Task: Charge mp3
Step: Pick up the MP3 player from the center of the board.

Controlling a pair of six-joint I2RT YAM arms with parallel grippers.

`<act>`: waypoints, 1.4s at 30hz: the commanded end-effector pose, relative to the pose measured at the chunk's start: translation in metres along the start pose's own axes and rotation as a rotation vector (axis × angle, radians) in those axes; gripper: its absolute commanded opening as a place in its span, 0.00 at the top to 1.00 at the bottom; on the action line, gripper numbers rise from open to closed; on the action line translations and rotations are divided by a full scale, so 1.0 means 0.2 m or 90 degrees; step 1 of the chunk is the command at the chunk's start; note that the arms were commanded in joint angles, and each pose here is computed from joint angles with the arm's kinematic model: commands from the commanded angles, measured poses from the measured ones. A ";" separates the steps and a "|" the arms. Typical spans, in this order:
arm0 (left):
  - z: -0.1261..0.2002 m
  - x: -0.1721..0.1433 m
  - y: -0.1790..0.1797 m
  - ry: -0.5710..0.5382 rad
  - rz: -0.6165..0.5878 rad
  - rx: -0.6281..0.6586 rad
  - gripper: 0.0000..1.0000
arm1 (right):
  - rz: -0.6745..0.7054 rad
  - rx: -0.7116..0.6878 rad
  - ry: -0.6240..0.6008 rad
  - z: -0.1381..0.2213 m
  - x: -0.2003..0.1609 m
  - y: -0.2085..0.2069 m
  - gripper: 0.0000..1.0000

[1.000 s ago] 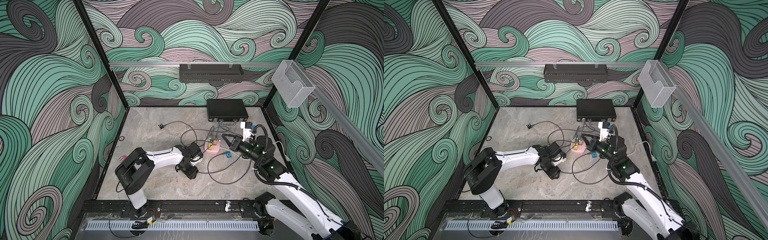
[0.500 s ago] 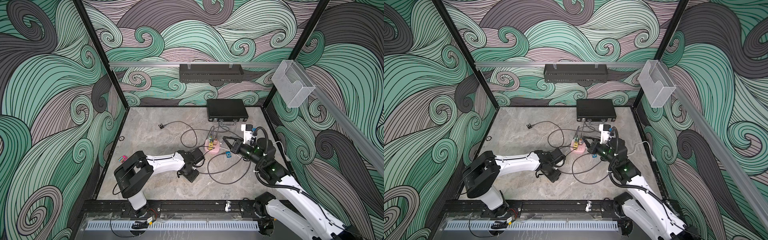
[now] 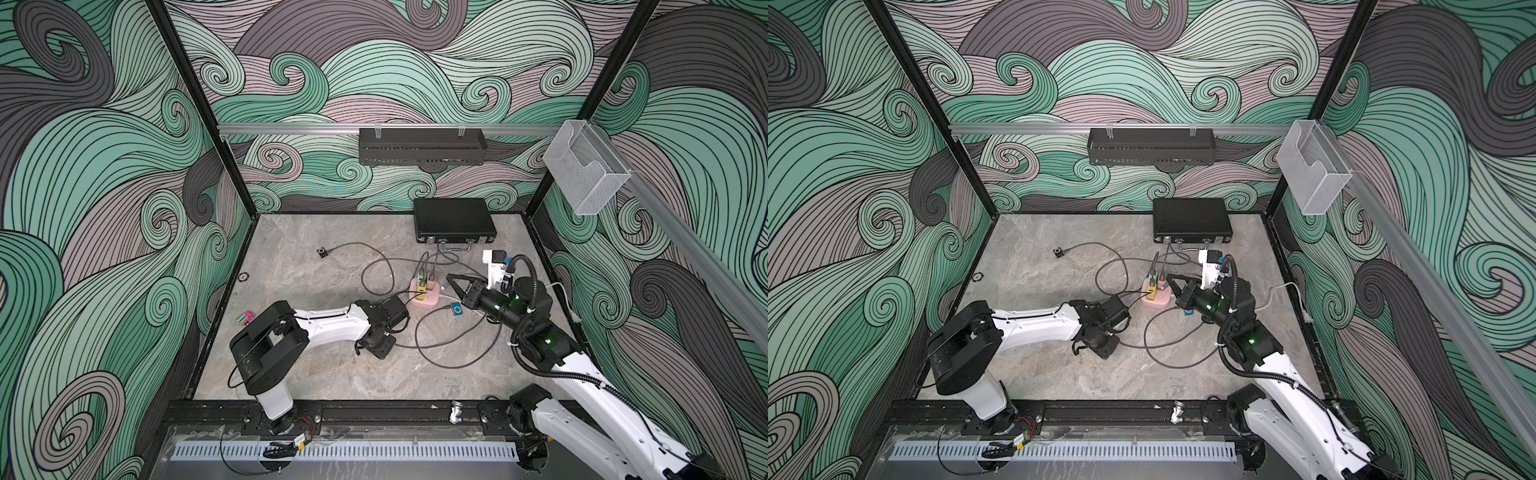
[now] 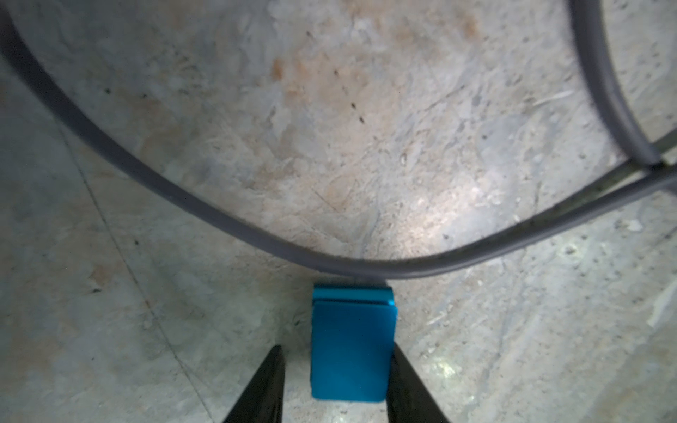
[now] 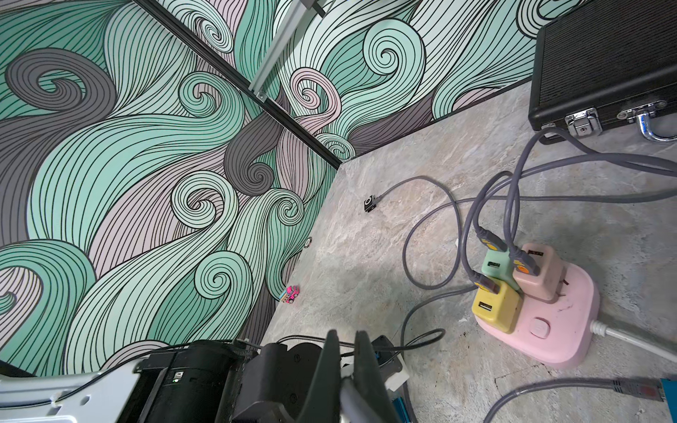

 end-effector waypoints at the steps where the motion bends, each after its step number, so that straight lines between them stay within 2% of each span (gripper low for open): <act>1: -0.09 -0.09 -0.01 0.051 0.002 -0.006 0.59 | 0.002 -0.020 0.006 0.00 -0.02 -0.04 1.00; 4: -0.10 -0.10 -0.02 0.054 -0.006 -0.009 0.60 | 0.001 -0.027 0.015 0.00 -0.04 -0.05 1.00; 12: -0.15 -0.16 -0.04 0.082 0.006 -0.012 0.74 | 0.010 -0.044 0.019 0.01 -0.06 -0.07 1.00; 14: -0.14 -0.17 -0.05 0.078 0.017 -0.031 0.80 | 0.011 -0.049 0.021 0.01 -0.06 -0.08 1.00; 17: -0.07 -0.17 -0.07 0.067 0.031 -0.056 0.82 | 0.006 -0.051 0.028 -0.01 -0.07 -0.09 1.00; 21: 0.17 -0.09 -0.14 -0.011 0.028 -0.137 0.83 | 0.012 -0.044 0.029 -0.05 -0.06 -0.08 1.00; 24: 0.43 0.01 -0.14 -0.110 0.036 -0.185 0.84 | 0.030 -0.046 0.026 -0.09 -0.05 -0.05 1.00; 30: 0.84 0.13 -0.07 -0.299 0.092 -0.266 0.83 | 0.116 -0.003 -0.043 -0.15 0.09 0.19 1.00; 35: 1.16 0.18 -0.03 -0.424 0.103 -0.324 0.82 | 0.134 0.060 -0.117 -0.17 0.21 0.35 1.00; 38: 1.31 0.20 -0.01 -0.481 0.095 -0.343 0.81 | 0.151 0.100 -0.162 -0.16 0.27 0.45 1.00; 42: 1.42 0.22 0.00 -0.515 0.110 -0.355 0.81 | 0.202 0.153 -0.205 -0.14 0.29 0.60 1.00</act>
Point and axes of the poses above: each gripper's point midway between its finger pads, its own z axis back along the fingers, its own y axis along the line the jaws close on, x = y × z, the point moved 2 cm from there along z, back along the fingers, and after that the axes turned 12 degrees about z, right-handed, at the moved point
